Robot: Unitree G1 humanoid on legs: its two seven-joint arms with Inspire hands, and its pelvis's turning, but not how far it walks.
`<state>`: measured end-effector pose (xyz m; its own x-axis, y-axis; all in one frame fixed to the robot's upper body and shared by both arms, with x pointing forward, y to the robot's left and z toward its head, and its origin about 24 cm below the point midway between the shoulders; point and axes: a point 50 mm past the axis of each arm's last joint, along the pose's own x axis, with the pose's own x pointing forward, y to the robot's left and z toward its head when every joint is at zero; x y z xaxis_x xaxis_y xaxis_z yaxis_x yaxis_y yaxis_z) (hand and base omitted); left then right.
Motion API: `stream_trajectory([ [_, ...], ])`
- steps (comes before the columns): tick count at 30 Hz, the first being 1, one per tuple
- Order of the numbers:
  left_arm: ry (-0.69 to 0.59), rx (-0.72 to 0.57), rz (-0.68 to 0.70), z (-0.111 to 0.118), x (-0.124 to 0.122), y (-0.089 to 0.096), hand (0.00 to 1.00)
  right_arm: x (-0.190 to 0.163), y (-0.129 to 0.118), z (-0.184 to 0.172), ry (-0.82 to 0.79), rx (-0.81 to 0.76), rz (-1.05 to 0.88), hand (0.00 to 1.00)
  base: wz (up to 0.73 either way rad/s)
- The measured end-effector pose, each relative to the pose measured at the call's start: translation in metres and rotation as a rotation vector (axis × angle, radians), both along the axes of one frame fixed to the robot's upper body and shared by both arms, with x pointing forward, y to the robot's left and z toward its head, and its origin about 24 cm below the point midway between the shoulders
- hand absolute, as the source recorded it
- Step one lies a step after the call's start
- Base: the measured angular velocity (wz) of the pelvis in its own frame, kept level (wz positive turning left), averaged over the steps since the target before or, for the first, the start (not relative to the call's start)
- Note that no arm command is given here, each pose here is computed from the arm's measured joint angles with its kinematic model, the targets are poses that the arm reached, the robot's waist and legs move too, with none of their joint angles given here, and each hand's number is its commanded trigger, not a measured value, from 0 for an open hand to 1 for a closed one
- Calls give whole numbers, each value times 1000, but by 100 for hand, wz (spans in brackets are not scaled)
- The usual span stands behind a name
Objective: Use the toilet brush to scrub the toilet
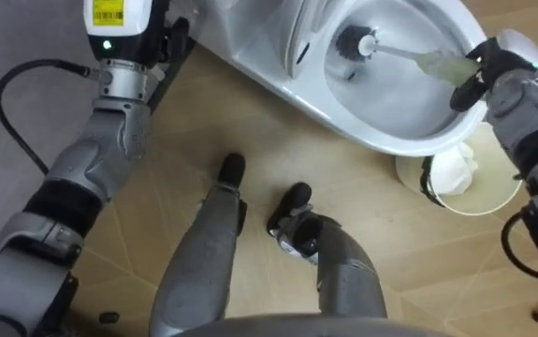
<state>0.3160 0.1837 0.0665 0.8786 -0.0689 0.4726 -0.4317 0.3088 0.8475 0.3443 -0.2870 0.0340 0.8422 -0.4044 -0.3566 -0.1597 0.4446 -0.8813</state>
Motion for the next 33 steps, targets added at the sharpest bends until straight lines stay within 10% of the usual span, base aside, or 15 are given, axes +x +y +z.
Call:
stream_trajectory([
  [16, 238, -33, 2, -40, -10, -26, 0, -39, 43, -63, 248, -308, 250, 100, 1],
  [33, 208, -150, 124, -55, -36, -2, 0, -58, 86, -56, 249, -452, 435, 100, -3],
])
